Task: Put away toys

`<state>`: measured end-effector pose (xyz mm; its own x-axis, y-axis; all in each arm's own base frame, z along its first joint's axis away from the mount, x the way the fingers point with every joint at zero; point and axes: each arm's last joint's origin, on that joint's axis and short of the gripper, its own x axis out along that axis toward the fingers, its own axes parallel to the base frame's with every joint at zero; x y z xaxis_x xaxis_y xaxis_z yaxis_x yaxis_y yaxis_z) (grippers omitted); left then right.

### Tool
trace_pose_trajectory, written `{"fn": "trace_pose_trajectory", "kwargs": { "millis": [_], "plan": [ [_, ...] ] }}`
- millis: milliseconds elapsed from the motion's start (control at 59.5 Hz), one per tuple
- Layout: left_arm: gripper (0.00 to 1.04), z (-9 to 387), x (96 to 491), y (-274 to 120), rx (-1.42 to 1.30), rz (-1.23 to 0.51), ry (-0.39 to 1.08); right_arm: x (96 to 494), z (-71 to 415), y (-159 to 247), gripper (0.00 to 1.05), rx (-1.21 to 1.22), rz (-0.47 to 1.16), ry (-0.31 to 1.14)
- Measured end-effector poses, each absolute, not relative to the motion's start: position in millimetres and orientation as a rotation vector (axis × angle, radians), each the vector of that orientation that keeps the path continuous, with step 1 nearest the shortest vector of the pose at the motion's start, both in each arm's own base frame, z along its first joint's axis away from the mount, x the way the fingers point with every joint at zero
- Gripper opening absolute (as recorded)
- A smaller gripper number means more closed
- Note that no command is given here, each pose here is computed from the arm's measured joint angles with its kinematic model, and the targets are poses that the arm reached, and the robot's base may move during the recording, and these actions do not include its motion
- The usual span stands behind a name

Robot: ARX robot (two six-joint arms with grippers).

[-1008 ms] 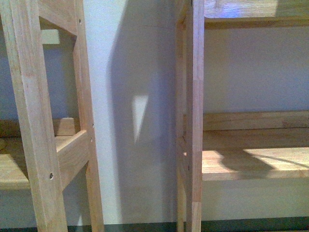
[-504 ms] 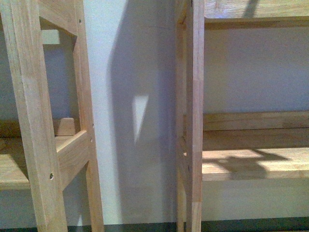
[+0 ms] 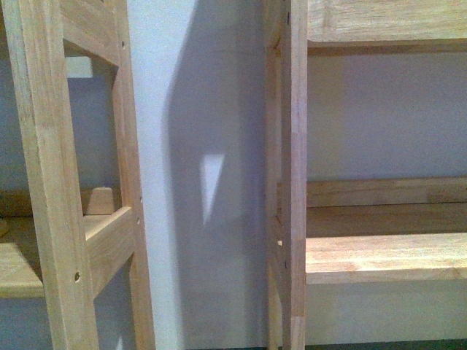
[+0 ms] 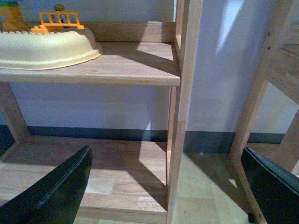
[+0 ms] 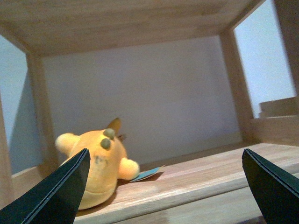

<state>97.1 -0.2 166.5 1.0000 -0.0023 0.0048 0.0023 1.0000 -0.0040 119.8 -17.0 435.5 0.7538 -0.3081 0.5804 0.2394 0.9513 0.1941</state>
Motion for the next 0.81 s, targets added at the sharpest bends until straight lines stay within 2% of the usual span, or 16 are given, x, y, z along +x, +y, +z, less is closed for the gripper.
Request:
{"fn": "trace_pose_trajectory", "kwargs": {
  "millis": [67,202,252,571,655,806],
  "plan": [
    [0.98,167,97,0,-0.004,-0.002,-0.005,101,407,-22,0.98,0.111,-0.334,-0.619],
    [0.98,167,97,0,-0.004,-0.002,-0.005,95,355,-25,0.98,0.133,-0.353,-0.592],
    [0.98,167,97,0,-0.004,-0.002,-0.005,98,323,-25,0.98,0.14,-0.336,-0.515],
    [0.98,167,97,0,-0.004,-0.002,-0.005,98,220,-15,0.98,0.148,-0.314,-0.257],
    [0.98,167,97,0,-0.004,-0.002,-0.004,99,200,-13,0.98,0.149,-0.296,-0.186],
    [0.98,167,97,0,-0.004,-0.002,-0.005,99,198,-13,0.98,0.15,-0.293,-0.183]
  ]
}}
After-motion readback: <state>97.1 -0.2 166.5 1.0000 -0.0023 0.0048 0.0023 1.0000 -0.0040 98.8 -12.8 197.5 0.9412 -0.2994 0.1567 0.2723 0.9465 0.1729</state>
